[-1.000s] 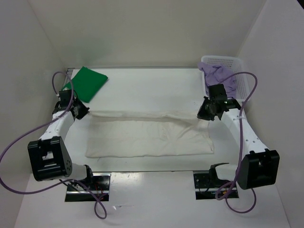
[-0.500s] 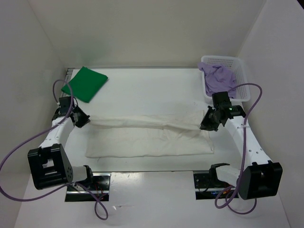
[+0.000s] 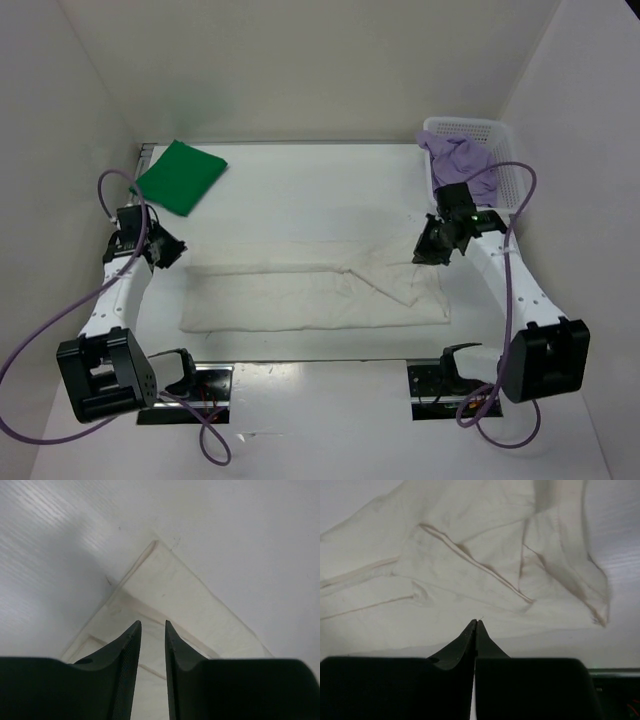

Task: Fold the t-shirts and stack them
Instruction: Fold the other side of the tshirt into a rectangle

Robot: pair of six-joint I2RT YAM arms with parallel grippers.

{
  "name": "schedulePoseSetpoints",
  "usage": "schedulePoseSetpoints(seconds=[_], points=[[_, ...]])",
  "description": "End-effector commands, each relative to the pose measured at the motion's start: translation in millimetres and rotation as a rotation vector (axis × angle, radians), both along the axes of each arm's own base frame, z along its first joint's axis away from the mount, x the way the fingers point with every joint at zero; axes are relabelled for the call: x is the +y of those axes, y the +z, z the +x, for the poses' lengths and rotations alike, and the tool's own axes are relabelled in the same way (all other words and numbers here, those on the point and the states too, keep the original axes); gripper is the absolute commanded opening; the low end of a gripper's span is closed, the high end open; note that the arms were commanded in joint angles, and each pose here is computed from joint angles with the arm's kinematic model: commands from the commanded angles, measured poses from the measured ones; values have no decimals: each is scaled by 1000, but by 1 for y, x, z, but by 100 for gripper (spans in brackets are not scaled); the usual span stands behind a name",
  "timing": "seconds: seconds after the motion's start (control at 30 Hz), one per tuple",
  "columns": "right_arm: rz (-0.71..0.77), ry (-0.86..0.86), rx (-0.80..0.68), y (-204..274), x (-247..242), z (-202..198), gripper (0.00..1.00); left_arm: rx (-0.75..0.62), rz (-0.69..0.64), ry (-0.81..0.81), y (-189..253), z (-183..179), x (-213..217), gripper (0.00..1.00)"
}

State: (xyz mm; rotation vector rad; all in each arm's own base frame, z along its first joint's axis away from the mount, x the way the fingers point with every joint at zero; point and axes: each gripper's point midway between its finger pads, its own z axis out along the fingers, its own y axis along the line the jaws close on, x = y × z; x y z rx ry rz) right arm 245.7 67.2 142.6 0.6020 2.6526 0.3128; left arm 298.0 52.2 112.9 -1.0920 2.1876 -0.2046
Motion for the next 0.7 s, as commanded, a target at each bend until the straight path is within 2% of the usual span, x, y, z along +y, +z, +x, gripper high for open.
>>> schedulePoseSetpoints(seconds=[0.0, 0.07, 0.2, 0.23, 0.33, 0.37, 0.47, 0.5, 0.6, 0.67], points=[[46, 66, -115, 5, 26, 45, 0, -94, -59, -89, 12, 29, -18, 33], [40, 84, -173, 6, 36, 67, 0, -104, -39, -152, 16, 43, -34, 33], [-9, 136, -161, -17, 61, 93, 0, -116, 18, -248, 20, 69, -63, 33], [-48, 161, -125, -37, 67, 95, 0, -70, -4, -276, 4, 73, -72, 33], [-46, 204, -125, -49, 87, 105, 3, -3, -79, -333, -23, 70, -93, 30], [-42, 212, -140, -47, 93, 109, 5, 11, -102, -349, -28, 65, -97, 30], [-48, 234, -111, -62, 102, 112, 21, 48, -149, -343, -47, 52, -103, 29], [-56, 229, -113, -65, 101, 115, 30, 53, -150, -342, -51, 53, -103, 29], [-69, 240, -86, -77, 103, 119, 42, 119, -177, -358, -71, 44, -107, 29], [-73, 258, -89, -80, 108, 122, 43, 149, -177, -364, -79, 40, -107, 29]])
